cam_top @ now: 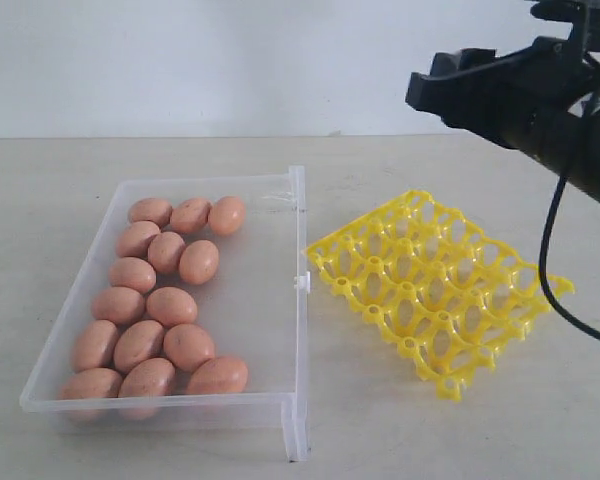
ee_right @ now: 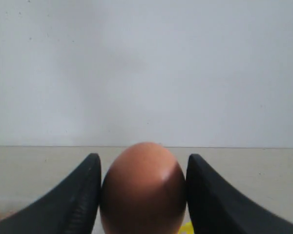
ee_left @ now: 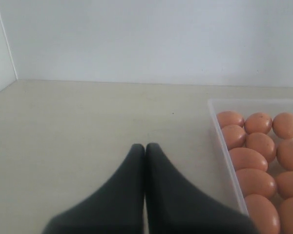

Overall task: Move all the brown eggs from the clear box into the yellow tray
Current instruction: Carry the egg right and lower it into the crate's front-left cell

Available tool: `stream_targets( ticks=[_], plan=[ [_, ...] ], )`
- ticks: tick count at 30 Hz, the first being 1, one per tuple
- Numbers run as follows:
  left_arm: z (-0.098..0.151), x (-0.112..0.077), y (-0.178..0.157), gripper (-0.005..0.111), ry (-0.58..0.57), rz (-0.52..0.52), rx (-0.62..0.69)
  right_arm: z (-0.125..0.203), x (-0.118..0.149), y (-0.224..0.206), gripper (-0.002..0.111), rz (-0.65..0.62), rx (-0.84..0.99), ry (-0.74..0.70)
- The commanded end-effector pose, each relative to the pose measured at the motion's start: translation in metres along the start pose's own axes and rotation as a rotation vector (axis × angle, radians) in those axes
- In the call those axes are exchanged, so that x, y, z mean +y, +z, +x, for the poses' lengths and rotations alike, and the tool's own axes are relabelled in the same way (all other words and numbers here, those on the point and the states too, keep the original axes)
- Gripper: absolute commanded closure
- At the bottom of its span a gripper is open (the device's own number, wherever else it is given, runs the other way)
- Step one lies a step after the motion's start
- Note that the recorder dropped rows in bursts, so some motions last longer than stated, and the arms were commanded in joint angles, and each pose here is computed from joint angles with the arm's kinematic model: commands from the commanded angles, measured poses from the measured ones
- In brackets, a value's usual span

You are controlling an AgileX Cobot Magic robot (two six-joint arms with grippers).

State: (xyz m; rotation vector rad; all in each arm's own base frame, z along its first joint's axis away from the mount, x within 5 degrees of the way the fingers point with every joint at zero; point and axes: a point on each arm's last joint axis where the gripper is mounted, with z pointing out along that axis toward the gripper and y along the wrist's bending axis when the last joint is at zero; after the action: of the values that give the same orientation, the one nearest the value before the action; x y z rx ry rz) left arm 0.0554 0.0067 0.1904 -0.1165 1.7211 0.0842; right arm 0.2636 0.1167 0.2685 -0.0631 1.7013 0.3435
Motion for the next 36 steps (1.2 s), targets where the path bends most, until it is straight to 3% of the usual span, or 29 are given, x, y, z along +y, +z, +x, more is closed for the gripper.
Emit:
stream_targets(
  ticks=[1,2,7,10,16,24,30,36],
  plan=[
    [-0.002,0.000,-0.001,0.111,-0.004,0.007,-0.008,0.016,-0.005,0.016,0.109,-0.201,0.111,-0.217],
    [-0.002,0.000,-0.001,0.111,-0.004,0.007,-0.008,0.023,-0.005,0.020,0.109,-0.286,0.159,-0.288],
    [-0.002,0.000,-0.001,0.111,-0.004,0.007,-0.008,0.040,-0.003,0.037,0.109,-0.678,0.323,-0.202],
    [-0.002,0.000,-0.001,0.111,-0.004,0.007,-0.008,0.046,-0.008,0.050,0.109,-0.797,0.373,-0.141],
    [-0.002,0.000,-0.001,0.111,-0.004,0.007,-0.008,0.058,-0.021,0.074,0.109,-0.834,0.411,-0.071],
    [-0.002,0.000,-0.001,0.111,-0.004,0.007,-0.008,0.087,-0.027,0.090,0.109,-0.871,0.418,-0.151],
    [-0.002,0.000,-0.001,0.111,-0.004,0.007,-0.008,0.110,-0.036,0.099,0.109,-0.812,0.465,-0.162],
    [-0.002,0.000,-0.001,0.111,-0.004,0.007,-0.008,0.114,-0.037,0.104,0.109,-0.808,0.399,-0.164]
  ],
)
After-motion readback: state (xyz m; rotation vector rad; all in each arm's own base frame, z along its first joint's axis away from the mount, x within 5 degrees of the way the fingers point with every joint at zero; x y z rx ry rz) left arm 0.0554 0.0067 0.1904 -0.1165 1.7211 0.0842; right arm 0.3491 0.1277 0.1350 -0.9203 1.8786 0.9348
